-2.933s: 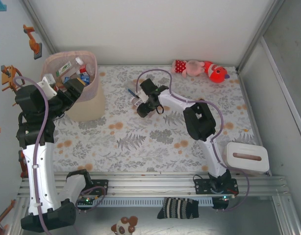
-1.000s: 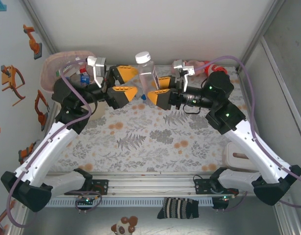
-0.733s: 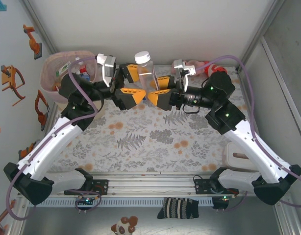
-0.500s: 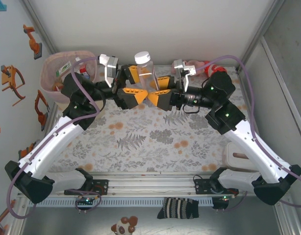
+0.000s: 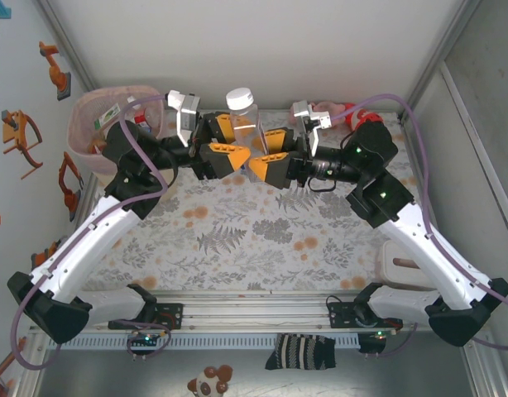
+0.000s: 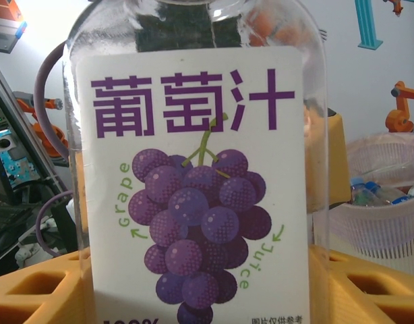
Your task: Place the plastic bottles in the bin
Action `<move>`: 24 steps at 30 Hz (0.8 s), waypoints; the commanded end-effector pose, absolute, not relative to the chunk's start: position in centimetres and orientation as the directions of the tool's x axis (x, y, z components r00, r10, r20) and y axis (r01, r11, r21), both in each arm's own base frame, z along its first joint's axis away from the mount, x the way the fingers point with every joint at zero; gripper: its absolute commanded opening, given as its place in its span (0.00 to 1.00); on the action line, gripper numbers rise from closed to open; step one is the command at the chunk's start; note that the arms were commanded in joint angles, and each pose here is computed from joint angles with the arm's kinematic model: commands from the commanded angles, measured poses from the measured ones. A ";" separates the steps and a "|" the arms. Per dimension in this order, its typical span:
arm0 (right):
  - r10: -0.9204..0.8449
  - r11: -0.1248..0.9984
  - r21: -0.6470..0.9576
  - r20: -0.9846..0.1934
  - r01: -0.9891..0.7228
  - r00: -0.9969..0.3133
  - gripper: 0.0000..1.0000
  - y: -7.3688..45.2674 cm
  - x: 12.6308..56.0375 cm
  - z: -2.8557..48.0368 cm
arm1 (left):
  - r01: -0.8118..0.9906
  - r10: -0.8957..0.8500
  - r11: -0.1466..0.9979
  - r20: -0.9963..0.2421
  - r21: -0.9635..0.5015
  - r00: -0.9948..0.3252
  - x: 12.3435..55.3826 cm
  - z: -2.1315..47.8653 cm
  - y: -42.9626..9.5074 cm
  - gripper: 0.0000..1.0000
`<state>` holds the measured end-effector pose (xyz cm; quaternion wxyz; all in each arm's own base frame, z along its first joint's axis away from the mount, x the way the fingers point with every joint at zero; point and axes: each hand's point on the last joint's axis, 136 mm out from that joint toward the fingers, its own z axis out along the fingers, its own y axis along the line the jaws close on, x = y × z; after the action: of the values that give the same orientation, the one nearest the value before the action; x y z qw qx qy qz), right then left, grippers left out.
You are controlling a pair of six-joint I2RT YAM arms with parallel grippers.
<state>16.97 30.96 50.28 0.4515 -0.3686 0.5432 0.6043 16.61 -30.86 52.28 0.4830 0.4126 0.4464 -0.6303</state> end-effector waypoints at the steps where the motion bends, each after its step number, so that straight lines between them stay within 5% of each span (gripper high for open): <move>1: 0.183 0.007 0.296 -0.939 -0.955 -0.290 0.54 30.2 16.3 51.8 | 0.989 -0.260 -0.132 -0.961 -0.060 -0.093 15.3 53.8 -30.2 0.59; 8: 0.173 0.114 0.306 -0.943 -0.945 -0.285 0.76 29.3 17.1 50.6 | 0.998 -0.183 0.032 -0.981 -0.062 -0.056 16.8 53.1 -29.1 0.58; 16: 0.142 0.278 0.298 -0.953 -0.913 -0.267 0.79 27.3 17.9 49.3 | 0.912 -0.062 0.382 -0.989 -0.149 -0.135 22.6 52.2 -23.6 0.55; 24: 0.117 0.330 0.283 -0.959 -0.900 -0.259 0.79 26.5 18.0 48.8 | 0.651 0.019 0.727 -0.942 -0.216 -0.334 28.0 49.6 -14.9 0.55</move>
<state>18.02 27.18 48.16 0.5045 -0.3123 0.6273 0.5044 26.57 -17.76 53.31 0.5823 0.2628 0.6833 -0.3536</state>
